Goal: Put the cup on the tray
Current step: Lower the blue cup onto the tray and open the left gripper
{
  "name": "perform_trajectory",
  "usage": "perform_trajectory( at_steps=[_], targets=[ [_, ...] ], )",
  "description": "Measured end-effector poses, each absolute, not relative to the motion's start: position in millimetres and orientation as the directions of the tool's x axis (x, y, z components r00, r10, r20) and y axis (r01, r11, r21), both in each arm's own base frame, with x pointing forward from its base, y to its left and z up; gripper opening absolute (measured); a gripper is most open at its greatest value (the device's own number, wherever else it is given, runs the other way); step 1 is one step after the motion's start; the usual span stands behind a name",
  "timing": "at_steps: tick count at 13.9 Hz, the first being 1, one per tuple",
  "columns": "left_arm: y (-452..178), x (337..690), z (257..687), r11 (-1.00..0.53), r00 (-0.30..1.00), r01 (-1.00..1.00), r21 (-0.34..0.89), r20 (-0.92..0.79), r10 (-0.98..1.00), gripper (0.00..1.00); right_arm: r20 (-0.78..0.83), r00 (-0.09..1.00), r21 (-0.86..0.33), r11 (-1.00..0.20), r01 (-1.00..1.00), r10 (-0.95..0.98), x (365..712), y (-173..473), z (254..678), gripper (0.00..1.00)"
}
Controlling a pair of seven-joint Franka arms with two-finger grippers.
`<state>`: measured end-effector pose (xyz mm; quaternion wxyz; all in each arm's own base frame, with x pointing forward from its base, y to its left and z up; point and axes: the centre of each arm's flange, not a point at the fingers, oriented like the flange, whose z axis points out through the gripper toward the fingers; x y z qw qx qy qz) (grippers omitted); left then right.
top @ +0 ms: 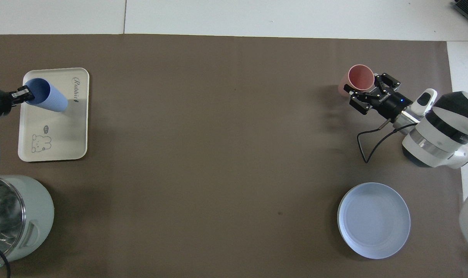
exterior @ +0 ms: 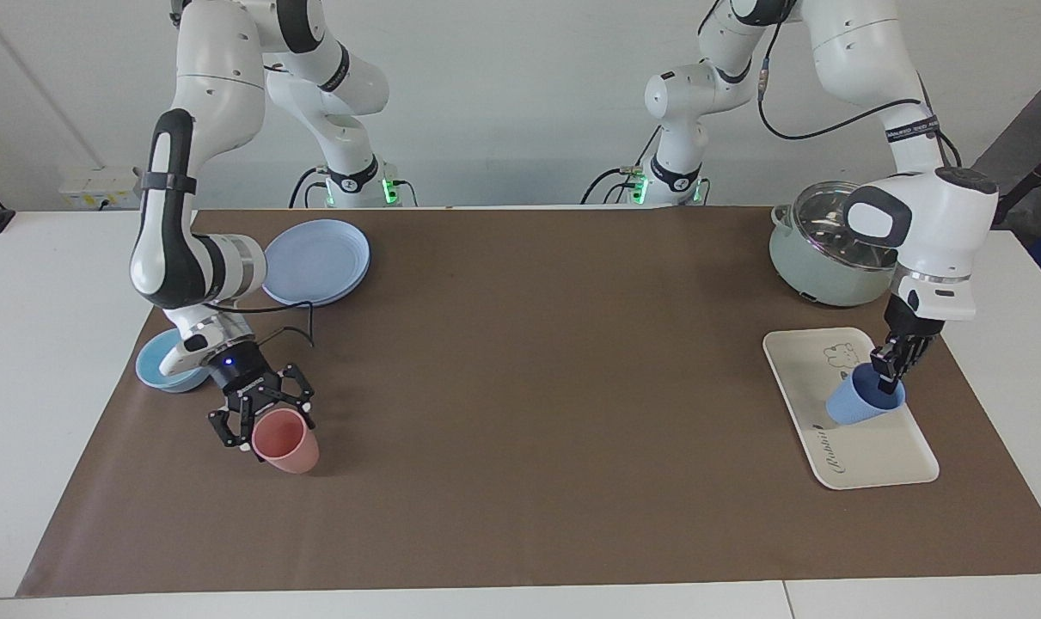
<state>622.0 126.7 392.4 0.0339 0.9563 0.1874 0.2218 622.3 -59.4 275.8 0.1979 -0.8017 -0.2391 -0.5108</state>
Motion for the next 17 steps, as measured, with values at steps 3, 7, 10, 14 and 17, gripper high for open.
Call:
perform_trajectory(
  at_steps=[3,7,10,14,17],
  targets=[
    [127,621,390,-0.929,0.834,0.34,0.145,0.409,0.369,0.52,0.912,0.361,-0.069,-0.796,0.602,0.194,614,-56,269,0.84],
    [125,623,396,-0.948,0.859,0.291,0.125,0.402,0.317,0.96,0.909,0.36,-0.056,-0.794,0.605,0.21,607,-59,266,0.84],
    [118,637,439,-0.961,0.916,0.244,0.129,0.295,0.273,1.0,0.908,0.363,-0.058,-0.794,0.605,0.21,605,-59,264,0.84],
    [111,639,508,-0.968,0.959,0.209,0.141,0.162,0.231,1.0,0.908,0.362,-0.058,-0.795,0.604,0.21,605,-59,265,0.84],
    [104,628,542,-0.981,0.985,0.162,0.105,0.051,0.168,1.0,0.909,0.36,-0.056,-0.795,0.604,0.21,605,-59,267,1.0]
  ],
)
